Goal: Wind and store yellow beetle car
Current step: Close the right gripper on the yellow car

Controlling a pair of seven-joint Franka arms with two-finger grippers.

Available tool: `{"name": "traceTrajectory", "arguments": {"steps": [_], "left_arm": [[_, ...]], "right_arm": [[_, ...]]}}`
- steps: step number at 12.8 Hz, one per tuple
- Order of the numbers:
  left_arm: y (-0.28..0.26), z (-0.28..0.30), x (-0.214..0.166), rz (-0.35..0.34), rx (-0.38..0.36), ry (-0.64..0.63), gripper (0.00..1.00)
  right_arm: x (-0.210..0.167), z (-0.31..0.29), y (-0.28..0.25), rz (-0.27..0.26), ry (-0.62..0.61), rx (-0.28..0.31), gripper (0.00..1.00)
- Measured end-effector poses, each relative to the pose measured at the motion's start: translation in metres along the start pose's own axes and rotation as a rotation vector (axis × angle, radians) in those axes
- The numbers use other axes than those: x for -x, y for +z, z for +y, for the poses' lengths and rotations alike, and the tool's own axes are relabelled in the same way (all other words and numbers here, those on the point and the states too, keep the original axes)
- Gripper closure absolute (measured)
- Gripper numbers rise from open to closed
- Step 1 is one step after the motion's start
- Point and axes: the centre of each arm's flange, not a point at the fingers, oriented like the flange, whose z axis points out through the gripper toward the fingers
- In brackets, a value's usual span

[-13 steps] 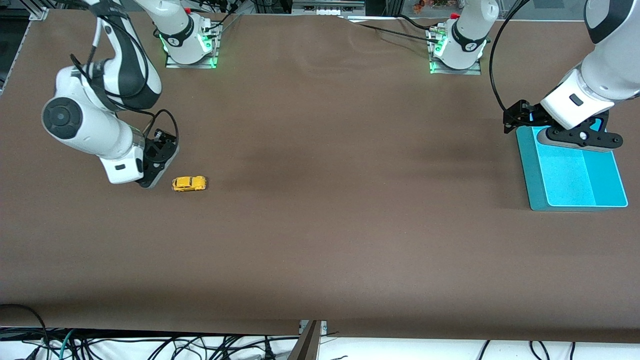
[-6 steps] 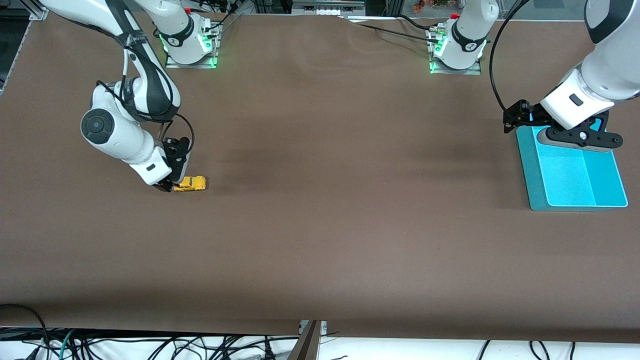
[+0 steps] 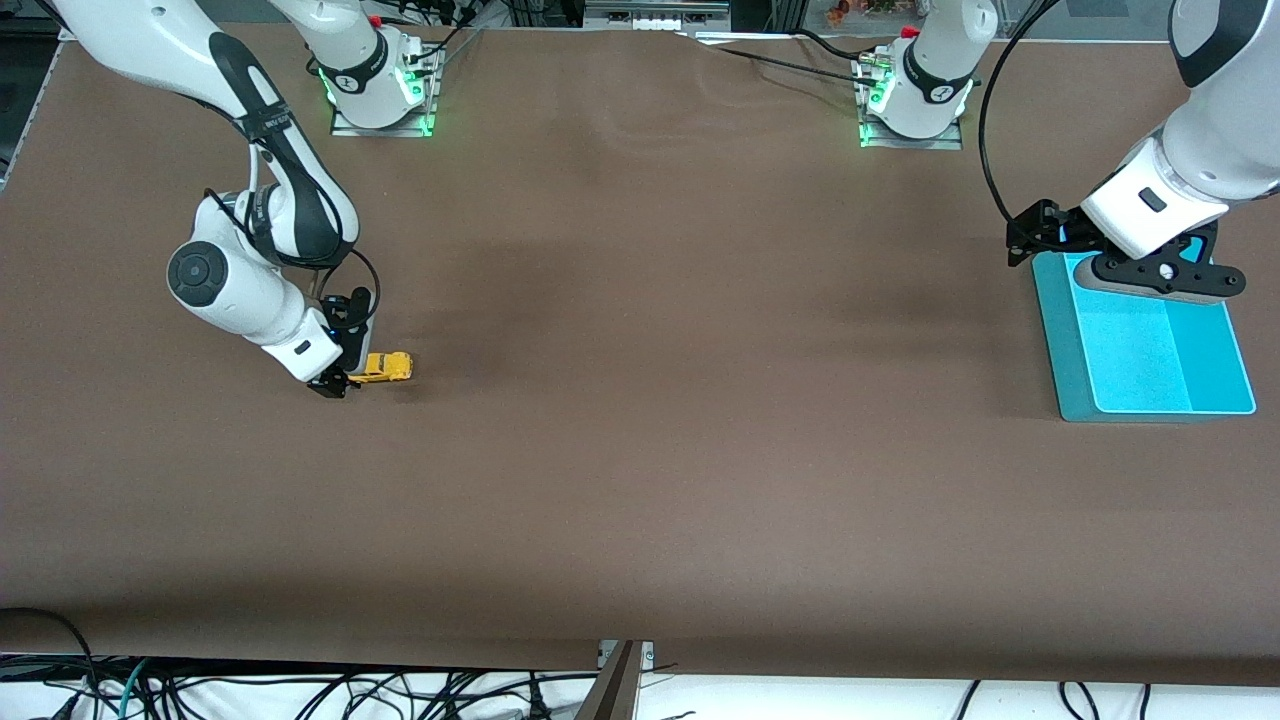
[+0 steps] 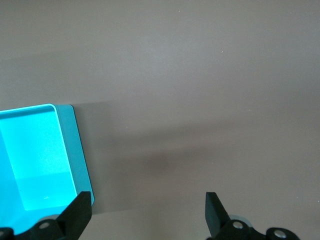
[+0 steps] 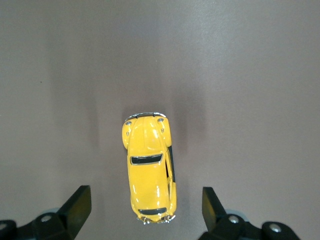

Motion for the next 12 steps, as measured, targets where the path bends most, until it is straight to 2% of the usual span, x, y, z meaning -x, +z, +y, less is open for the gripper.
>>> {"name": "traceTrajectory", "arguments": {"steps": [2,3,4,5,6,7,9,10,12], "left_arm": [[0.000,0.000,0.000,-0.001,0.000,0.000,0.00],[0.000,0.000,0.000,-0.001,0.000,-0.001,0.00],[0.001,-0.001,0.000,-0.001,0.000,-0.001,0.00],[0.001,-0.001,0.000,-0.001,0.000,-0.001,0.00],[0.001,-0.001,0.000,-0.002,0.000,-0.001,0.00],[0.001,-0.001,0.000,-0.003,0.000,-0.001,0.00],[0.001,-0.001,0.000,-0.008,0.000,-0.001,0.00],[0.001,-0.001,0.000,-0.008,0.000,-0.002,0.00],[0.001,-0.001,0.000,-0.008,0.001,-0.002,0.00]], "right_arm": [[-0.001,0.000,0.004,0.003,-0.010,0.004,0.06],[-0.001,0.001,0.008,0.005,-0.016,0.007,0.12],[0.000,0.002,0.014,0.008,-0.020,0.012,0.12],[0.000,0.002,0.019,0.011,-0.021,0.015,0.19],[0.001,0.002,0.023,0.013,-0.022,0.017,0.19],[0.001,0.002,0.025,0.014,-0.023,0.019,0.27],[0.002,0.003,0.026,0.014,-0.025,0.020,0.54],[0.001,0.003,0.023,0.014,-0.033,0.023,0.59],[0.001,0.003,0.024,0.014,-0.068,0.025,0.59]]}}
